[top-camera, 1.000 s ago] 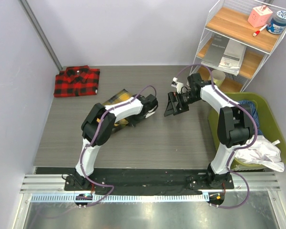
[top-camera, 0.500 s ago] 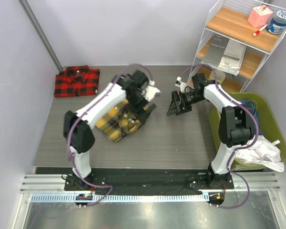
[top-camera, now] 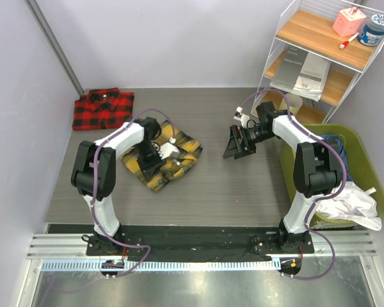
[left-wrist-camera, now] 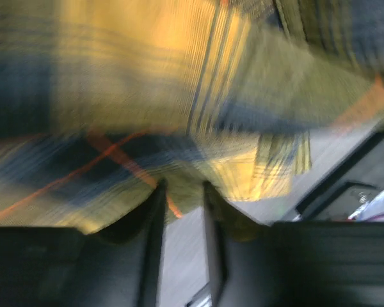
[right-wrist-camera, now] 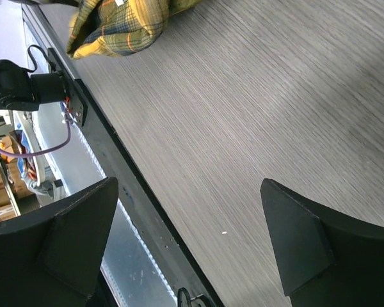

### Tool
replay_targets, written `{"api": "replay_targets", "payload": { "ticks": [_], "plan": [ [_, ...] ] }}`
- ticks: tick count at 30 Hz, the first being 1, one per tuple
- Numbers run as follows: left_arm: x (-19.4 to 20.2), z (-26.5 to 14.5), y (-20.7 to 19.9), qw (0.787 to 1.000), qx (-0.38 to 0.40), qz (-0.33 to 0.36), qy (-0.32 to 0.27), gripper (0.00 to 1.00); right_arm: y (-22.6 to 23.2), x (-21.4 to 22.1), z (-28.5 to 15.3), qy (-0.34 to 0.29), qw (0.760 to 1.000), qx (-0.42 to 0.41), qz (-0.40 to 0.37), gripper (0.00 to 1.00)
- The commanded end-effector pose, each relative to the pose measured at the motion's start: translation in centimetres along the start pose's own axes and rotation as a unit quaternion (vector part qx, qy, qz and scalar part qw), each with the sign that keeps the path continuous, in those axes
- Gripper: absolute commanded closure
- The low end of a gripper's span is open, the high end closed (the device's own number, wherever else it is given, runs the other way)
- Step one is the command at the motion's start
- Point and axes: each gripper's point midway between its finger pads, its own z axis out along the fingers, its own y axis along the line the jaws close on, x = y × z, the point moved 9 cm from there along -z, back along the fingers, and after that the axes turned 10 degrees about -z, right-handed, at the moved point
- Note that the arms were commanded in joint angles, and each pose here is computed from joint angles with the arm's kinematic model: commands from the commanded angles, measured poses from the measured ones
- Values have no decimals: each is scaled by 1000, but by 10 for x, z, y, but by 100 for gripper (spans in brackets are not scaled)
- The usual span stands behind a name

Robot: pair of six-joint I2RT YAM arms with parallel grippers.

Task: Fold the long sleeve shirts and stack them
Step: Fold the shirt

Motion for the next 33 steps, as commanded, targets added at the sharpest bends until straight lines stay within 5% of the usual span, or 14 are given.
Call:
{"api": "replay_targets", "payload": {
  "ticks": [1,7,9,12,16,19,25,30,33],
  "plan": [
    [-12,38,7,999,-23,-25,-19,78,7,-2,-14,-21,1000,0,3,2],
    [-83,65,-112,983,113,-133,-60,84,-14,-5,-25,-33,999,22,29,1],
    [-120,48,-156,974,167,-109,-107,80,-20,-11,-30,-39,998,32,27,1],
    [-141,-3,-168,945,241,-119,-186,60,-30,-15,-35,-31,998,57,13,2],
    [-125,-76,-103,909,248,-158,-296,50,-31,-15,-39,-15,997,79,-2,4],
    [-109,-103,-39,908,152,-200,-337,43,-27,-7,-35,-7,997,76,2,5],
    [-90,-65,62,953,12,-165,-254,35,-11,13,-4,29,999,26,16,9],
    [-76,-24,86,975,-17,-137,-174,38,-1,27,14,55,998,7,26,10],
    [-50,2,76,983,17,-149,-109,49,1,35,14,64,997,10,32,10]
  ]
}}
